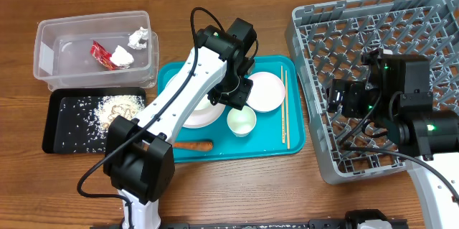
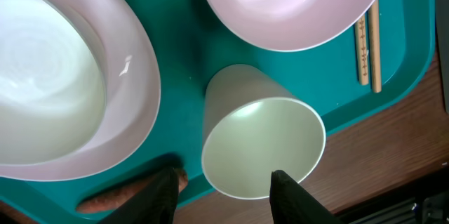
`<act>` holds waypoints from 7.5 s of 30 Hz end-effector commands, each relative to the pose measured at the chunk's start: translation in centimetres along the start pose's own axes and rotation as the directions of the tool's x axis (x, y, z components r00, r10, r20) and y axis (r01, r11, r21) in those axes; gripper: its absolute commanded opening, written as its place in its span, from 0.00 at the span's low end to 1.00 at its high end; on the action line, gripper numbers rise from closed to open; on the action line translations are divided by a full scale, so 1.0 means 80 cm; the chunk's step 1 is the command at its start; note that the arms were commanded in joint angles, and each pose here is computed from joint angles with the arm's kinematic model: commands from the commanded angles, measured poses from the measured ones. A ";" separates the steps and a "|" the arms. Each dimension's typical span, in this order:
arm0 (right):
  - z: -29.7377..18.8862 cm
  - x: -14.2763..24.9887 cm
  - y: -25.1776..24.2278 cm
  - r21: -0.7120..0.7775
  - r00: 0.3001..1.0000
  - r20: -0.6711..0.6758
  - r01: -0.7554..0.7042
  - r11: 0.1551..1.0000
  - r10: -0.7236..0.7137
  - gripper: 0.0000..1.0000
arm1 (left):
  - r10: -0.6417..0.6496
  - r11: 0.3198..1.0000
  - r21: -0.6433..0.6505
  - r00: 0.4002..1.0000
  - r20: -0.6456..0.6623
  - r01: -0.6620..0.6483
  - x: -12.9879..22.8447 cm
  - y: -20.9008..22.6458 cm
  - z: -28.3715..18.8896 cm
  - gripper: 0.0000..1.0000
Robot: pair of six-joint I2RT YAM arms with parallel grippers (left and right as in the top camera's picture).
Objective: Sort waste into correct bins and load items into the dishwasher
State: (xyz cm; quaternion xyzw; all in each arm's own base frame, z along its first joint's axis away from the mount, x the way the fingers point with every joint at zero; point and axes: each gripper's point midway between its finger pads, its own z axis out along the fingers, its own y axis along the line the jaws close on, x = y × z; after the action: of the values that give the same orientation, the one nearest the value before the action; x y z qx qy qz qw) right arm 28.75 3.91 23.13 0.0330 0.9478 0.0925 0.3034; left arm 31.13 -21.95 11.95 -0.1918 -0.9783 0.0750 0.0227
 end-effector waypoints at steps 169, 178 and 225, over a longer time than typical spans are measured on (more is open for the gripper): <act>0.022 0.037 -0.342 0.405 0.576 -0.093 -0.724 0.559 0.812 0.40 | -0.364 0.917 0.030 0.804 0.469 0.398 -0.021 0.181 -0.186 0.21; 0.017 0.048 -0.354 0.470 0.582 -0.084 -0.693 0.547 0.809 0.49 | -0.365 0.917 0.029 0.806 0.466 0.398 -0.020 0.181 -0.186 0.20; 0.055 -0.080 0.035 -0.167 0.976 -0.204 0.042 0.985 -0.076 0.95 | -0.326 0.939 0.041 0.840 0.434 0.342 -0.033 0.135 -0.167 0.37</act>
State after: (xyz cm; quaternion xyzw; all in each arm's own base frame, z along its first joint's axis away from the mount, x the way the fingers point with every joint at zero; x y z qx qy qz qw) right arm 36.35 5.04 25.99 0.0088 0.9495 0.2133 0.2300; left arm 38.38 -11.97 23.22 -0.0172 -0.9776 0.1041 -0.1823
